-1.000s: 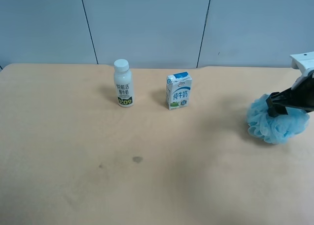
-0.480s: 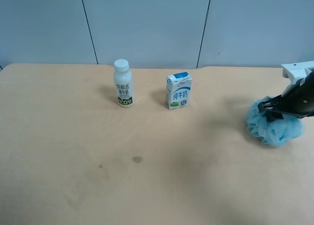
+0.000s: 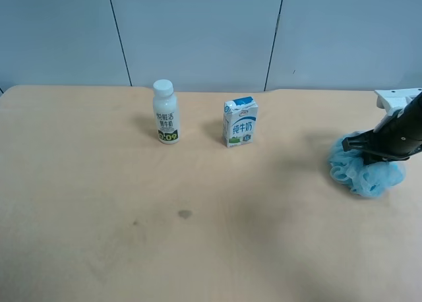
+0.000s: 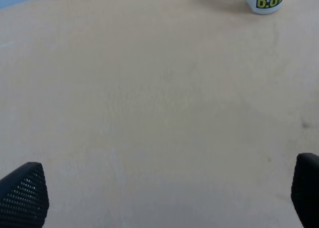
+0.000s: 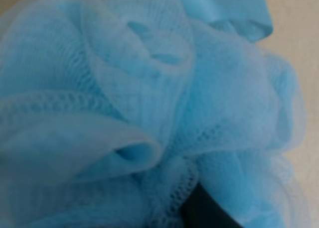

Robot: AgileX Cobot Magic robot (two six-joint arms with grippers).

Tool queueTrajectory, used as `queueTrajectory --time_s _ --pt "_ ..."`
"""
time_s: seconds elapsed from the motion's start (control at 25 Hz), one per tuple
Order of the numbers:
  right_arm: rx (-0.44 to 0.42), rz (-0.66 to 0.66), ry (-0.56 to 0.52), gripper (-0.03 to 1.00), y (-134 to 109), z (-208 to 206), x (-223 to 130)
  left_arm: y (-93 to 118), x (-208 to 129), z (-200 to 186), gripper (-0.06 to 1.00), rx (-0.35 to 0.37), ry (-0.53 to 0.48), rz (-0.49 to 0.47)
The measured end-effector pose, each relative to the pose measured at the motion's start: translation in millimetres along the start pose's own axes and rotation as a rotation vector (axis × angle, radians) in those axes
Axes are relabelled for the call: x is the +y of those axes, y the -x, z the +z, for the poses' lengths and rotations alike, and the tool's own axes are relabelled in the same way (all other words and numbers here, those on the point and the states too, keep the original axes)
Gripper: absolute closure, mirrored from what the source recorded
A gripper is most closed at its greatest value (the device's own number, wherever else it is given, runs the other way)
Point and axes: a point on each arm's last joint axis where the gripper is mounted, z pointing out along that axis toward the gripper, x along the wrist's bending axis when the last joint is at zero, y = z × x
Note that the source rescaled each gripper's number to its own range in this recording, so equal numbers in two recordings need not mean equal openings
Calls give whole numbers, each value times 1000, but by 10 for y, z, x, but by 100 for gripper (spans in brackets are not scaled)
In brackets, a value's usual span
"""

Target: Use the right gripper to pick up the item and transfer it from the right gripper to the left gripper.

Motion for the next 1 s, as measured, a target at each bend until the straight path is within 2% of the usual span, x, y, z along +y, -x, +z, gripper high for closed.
queueTrajectory --time_s 0.2,0.36,0.56,0.72,0.84,1.0 --pt "38 21 28 86 -35 -42 24 0 0 0 -6 0 0 0" --pt "112 37 128 89 -101 -252 96 0 0 0 -6 0 0 0" --pt "251 24 320 92 -224 -710 200 0 0 0 -6 0 0 0" --pt "397 -2 446 92 -349 -1013 235 1 7 0 -6 -1 8 -2" --pt "496 -8 509 93 -425 -1145 254 -14 62 29 -6 -15 -9 -10" --pt "595 -51 540 93 -504 -1211 255 -42 273 66 -6 -70 -19 -46"
